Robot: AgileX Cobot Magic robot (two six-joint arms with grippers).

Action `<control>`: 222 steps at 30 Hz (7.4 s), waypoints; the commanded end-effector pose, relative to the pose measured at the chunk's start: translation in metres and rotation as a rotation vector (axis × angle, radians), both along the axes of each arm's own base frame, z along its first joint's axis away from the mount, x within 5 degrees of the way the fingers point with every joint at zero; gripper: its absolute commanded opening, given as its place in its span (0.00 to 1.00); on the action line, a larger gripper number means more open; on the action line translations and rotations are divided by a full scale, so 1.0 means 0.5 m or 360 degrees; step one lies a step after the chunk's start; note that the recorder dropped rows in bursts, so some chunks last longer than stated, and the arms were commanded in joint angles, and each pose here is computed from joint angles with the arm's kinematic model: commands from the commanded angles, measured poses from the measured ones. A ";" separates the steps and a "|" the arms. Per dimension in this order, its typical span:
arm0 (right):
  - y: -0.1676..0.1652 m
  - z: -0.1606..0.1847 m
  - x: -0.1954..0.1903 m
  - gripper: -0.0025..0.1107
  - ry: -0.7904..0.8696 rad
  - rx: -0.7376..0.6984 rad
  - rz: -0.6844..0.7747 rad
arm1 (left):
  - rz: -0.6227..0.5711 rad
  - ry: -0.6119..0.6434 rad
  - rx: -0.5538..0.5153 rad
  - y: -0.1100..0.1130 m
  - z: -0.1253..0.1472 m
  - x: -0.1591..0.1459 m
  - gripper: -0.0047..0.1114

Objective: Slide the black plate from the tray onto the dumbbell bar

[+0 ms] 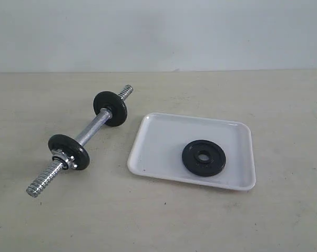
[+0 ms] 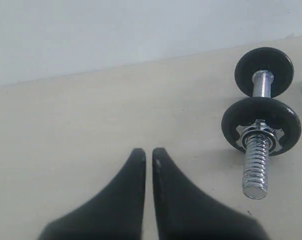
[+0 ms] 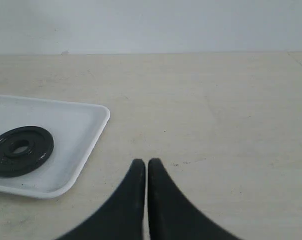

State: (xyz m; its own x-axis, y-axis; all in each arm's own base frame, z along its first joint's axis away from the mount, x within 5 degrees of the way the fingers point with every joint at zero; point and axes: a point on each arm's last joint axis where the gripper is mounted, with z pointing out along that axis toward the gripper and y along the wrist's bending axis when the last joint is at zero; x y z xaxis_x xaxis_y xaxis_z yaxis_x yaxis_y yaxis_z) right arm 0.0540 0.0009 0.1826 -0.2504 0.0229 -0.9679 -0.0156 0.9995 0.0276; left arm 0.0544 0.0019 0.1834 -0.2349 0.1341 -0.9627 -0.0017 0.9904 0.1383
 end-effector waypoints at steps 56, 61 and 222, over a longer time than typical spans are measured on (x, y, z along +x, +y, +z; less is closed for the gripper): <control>-0.006 0.246 -0.022 0.02 -0.0703 0.0133 -0.0048 | -0.0191 -0.0987 -0.0315 -0.019 0.237 -0.025 0.08; -0.020 0.253 0.017 0.02 0.0134 -0.0166 -0.0137 | -0.0249 -0.0776 -0.0261 -0.027 0.258 0.021 0.08; 0.254 -0.017 0.555 0.42 0.0839 -0.0700 0.0909 | -0.0783 0.1114 -0.0146 -0.235 -0.165 0.672 0.58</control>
State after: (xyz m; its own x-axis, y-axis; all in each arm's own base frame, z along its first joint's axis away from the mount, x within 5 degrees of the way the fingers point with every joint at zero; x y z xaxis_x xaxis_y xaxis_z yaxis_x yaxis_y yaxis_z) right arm 0.3300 0.1274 0.1718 -0.5346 -0.5862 -0.6087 -0.6082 0.7670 -0.2045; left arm 0.3900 -0.1137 0.1044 -0.7119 0.2994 -0.6352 0.4836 0.8650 -0.1342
